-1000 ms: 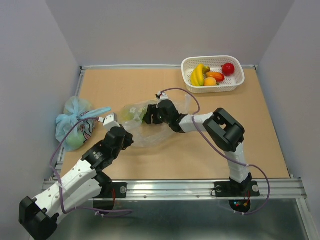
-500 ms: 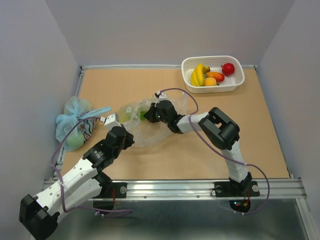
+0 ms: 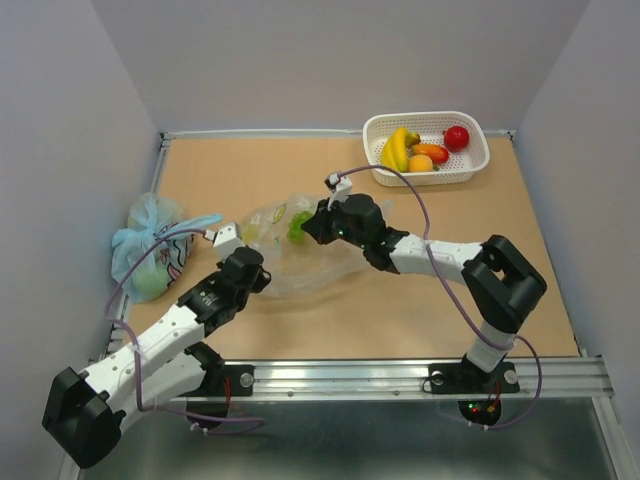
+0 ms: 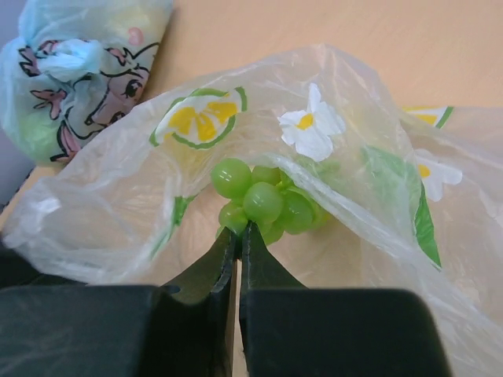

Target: Untie the knot of the plastic bag and take out the fruit

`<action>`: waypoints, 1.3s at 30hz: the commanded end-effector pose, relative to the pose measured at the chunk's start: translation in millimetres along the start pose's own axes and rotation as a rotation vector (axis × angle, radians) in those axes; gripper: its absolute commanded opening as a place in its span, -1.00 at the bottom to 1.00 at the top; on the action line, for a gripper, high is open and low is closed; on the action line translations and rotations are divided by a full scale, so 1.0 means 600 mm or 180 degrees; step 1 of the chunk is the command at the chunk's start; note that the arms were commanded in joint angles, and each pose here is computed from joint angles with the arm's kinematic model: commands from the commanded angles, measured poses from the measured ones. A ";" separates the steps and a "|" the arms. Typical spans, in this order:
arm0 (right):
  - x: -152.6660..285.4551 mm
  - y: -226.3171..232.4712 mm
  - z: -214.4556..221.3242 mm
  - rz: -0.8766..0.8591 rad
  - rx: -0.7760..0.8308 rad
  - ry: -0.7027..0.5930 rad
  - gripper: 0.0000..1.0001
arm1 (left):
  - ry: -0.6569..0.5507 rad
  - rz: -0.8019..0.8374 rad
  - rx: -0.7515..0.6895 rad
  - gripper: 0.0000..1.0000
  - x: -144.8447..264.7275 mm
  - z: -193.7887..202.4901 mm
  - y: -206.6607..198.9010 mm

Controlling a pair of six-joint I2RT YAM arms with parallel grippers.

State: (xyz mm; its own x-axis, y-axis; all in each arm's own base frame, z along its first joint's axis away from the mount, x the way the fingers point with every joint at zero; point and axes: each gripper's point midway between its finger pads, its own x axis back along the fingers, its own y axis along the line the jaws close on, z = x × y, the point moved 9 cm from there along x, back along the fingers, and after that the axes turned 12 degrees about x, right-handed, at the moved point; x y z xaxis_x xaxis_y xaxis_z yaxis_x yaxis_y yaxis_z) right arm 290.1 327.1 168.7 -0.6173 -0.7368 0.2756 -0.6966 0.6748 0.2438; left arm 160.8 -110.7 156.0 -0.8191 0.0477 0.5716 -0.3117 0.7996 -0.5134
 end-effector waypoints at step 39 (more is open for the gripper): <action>0.176 -0.396 -0.407 0.2325 0.0417 -0.1335 -0.99 | -0.0689 0.0020 -0.0452 -1.00 -0.040 -0.118 -0.096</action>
State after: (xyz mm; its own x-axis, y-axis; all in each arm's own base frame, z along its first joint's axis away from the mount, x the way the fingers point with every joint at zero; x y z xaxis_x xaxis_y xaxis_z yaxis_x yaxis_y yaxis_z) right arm 449.2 130.5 344.5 -0.9785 -0.2048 0.0245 -0.2058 0.9775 -0.0469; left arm 215.8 -114.4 187.2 -0.8627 -0.0492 0.5033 -0.2795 0.8758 -0.3934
